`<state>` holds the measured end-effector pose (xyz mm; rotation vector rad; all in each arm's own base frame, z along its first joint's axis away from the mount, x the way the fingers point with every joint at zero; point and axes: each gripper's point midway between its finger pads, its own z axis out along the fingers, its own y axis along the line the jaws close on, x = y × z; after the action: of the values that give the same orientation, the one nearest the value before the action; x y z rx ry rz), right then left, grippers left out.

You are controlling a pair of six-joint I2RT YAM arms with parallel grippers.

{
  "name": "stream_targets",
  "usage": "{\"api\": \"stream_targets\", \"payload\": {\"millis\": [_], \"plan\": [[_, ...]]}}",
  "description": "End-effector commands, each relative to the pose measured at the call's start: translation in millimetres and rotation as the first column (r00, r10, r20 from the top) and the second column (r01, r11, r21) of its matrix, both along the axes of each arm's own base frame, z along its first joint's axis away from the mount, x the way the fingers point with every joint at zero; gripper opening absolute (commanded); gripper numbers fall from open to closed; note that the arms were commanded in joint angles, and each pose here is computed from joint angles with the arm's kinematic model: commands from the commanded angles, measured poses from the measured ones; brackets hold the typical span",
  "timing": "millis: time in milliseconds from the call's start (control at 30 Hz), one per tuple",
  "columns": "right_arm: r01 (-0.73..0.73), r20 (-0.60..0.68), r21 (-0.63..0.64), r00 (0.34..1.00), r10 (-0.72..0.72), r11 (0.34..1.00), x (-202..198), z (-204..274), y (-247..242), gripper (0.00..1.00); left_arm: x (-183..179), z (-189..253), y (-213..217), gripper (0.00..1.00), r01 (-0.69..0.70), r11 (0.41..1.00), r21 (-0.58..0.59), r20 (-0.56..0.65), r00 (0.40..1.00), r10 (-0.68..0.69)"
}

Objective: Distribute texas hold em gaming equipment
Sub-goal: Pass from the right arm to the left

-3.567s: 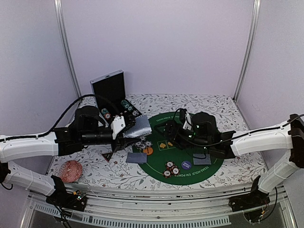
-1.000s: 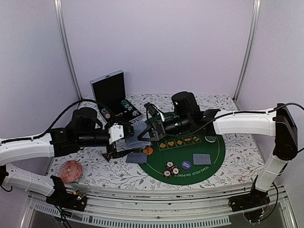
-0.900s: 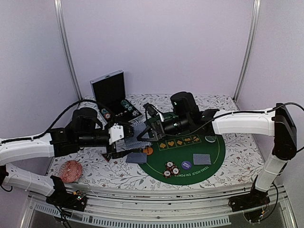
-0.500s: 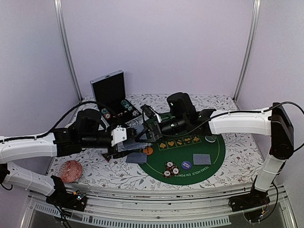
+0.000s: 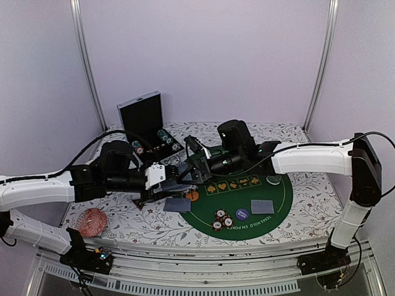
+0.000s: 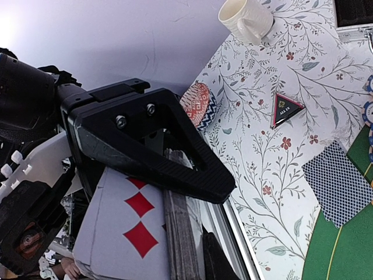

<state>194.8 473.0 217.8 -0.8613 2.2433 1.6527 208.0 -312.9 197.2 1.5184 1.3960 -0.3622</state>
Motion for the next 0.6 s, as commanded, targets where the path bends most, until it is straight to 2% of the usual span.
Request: {"api": "stream_targets", "payload": {"millis": [0,167,233,467,567], "plan": [[-0.11,0.029,0.094,0.994,0.108,0.99,-24.6,25.1,8.9,0.14,3.1,13.1,-5.4,0.49,0.003,0.999,-0.034,0.016,1.0,-0.002],[-0.122,0.044,0.111,0.992,0.118,0.986,-26.9,31.4,7.6,0.18,2.4,13.4,-5.1,0.49,0.006,0.999,-0.036,0.016,1.0,-0.005],[-0.124,0.046,0.113,0.992,0.119,0.986,-26.6,31.4,7.8,0.23,1.6,13.6,-5.5,0.49,0.011,0.999,-0.038,0.014,1.0,-0.01],[-0.129,0.051,0.126,0.991,0.124,0.984,-27.2,33.5,8.4,0.27,-1.7,15.8,-5.9,0.5,0.025,0.999,-0.047,0.013,1.0,-0.025],[-0.128,0.052,0.128,0.991,0.122,0.983,-26.7,34.3,8.2,0.27,-2.5,15.9,-5.9,0.53,0.029,0.998,-0.048,0.012,1.0,-0.028]]}}
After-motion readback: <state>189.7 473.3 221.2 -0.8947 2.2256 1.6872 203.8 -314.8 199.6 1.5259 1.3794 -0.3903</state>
